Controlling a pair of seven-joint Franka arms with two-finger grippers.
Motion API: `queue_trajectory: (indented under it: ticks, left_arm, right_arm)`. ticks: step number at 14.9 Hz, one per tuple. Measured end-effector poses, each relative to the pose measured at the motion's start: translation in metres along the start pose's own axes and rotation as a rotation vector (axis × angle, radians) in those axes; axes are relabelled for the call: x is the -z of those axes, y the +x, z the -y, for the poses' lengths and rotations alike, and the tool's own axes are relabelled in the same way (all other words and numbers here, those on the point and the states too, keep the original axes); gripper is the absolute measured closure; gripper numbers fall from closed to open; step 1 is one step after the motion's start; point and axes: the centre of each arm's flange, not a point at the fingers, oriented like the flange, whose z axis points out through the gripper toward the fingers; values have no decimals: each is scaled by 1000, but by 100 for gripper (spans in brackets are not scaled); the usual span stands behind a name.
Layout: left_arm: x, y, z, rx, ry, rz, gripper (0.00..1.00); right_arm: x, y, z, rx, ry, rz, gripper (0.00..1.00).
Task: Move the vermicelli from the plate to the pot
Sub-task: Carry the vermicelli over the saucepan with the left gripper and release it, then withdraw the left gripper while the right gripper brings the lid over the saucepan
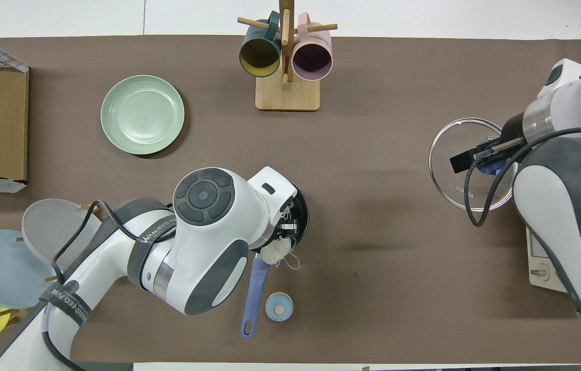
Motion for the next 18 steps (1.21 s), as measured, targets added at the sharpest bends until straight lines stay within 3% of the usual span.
queue_trajectory:
  ticks: [5, 10, 13, 18]
  left_arm:
    - [-20, 17, 6, -9, -11, -23, 81]
    - [-3, 32, 20, -5, -22, -41, 36]
    - [53, 57, 49, 17, -23, -24, 2]
    - [166, 85, 135, 6, 0, -60, 0]
  right_arm:
    - [-10, 10, 59, -51, -1, -34, 56]
    - [-28, 20, 131, -73, 10, -69, 56]
    - [-42, 30, 171, -97, 21, -68, 56]
    - [-71, 39, 258, -188, 43, -61, 56]
